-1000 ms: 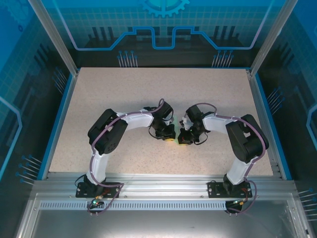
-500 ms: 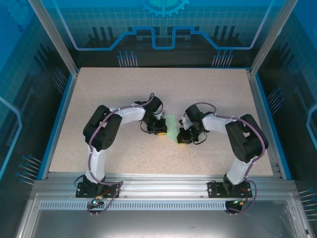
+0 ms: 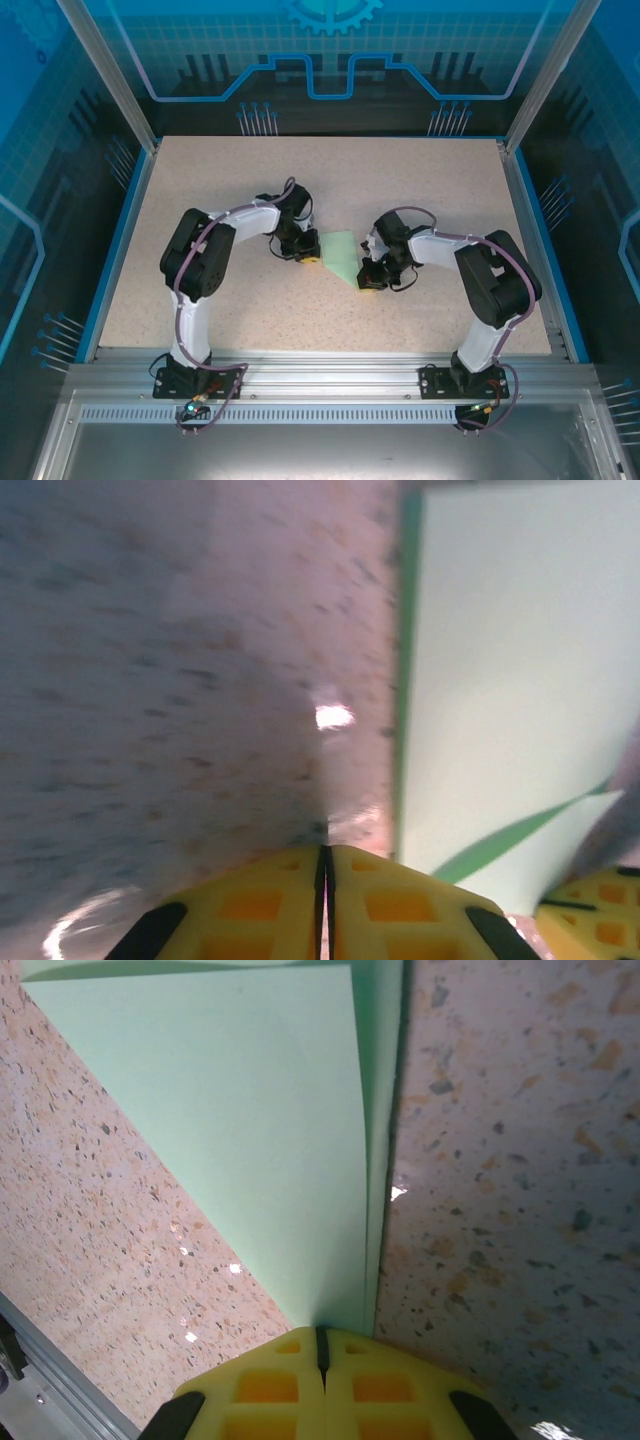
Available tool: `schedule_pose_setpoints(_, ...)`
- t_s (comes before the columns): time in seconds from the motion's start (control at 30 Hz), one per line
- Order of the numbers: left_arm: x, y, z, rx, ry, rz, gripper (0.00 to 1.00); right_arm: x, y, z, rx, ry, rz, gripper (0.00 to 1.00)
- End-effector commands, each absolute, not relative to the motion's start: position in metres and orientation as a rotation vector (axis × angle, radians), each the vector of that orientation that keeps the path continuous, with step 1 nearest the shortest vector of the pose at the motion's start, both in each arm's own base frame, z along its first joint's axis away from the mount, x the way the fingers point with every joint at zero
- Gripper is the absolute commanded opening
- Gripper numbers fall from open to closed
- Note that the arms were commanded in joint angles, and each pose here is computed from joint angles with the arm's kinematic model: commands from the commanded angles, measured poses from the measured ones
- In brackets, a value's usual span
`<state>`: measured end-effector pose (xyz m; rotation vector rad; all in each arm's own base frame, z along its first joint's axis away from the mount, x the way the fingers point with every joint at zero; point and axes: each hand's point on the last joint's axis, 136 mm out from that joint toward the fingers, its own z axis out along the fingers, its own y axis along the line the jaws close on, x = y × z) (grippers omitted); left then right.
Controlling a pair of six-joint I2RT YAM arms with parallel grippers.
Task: Fold a paper plane with a square sheet of paper (fold left side to right side)
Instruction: Third fold the triangle at the center of the table.
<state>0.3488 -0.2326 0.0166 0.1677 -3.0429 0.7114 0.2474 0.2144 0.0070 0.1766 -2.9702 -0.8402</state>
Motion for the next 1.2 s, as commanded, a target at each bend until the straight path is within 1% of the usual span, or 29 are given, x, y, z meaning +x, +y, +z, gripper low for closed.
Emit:
schedule_pose_setpoints(0.0,0.352,-0.208,0.045,0.232,-3.139,0.67,0.14,0.213,0.172,-0.034,0.109,-2.923,-0.46,0.0)
schedule_pose_setpoints(0.1,0.34,-0.227,0.064,0.171,-3.146,0.757,0.15,0.213,0.172,-0.035,0.106,-2.922,-0.459,0.0)
schedule_pose_setpoints(0.2,0.326,-0.254,0.069,0.104,-3.108,0.843,0.16,0.213,0.172,-0.034,0.107,-2.924,-0.451,0.0)
schedule_pose_setpoints(0.33,0.316,-0.286,0.059,0.024,-3.063,0.873,0.16,0.214,0.173,-0.034,0.102,-2.924,-0.455,0.0)
schedule_pose_setpoints(0.5,0.316,-0.315,0.04,-0.044,-3.023,0.865,0.16,0.214,0.174,-0.033,0.108,-2.923,-0.455,0.0)
schedule_pose_setpoints(0.6,0.318,-0.317,0.03,-0.03,-3.02,0.85,0.16,0.213,0.175,-0.032,0.109,-2.924,-0.454,0.0)
schedule_pose_setpoints(0.7,0.317,-0.308,0.013,-0.014,-3.036,0.747,0.16,0.215,0.178,-0.028,0.115,-2.931,-0.477,0.0)
schedule_pose_setpoints(0.8,0.311,-0.296,-0.005,0.004,-3.034,0.647,0.15,0.218,0.182,-0.015,0.117,-2.953,-0.527,0.0)
schedule_pose_setpoints(0.87,0.306,-0.291,-0.015,0.014,-3.024,0.609,0.15,0.233,0.189,0.004,0.128,-2.999,-0.569,0.0)
schedule_pose_setpoints(0.97,0.3,-0.287,-0.021,0.024,-3.015,0.593,0.15,0.24,0.191,0.019,0.139,-3.022,-0.569,0.0)
schedule_pose_setpoints(1.17,0.3,-0.284,-0.023,0.028,-3.023,0.576,0.15,0.252,0.221,0.042,0.185,-3.048,-0.674,0.0)
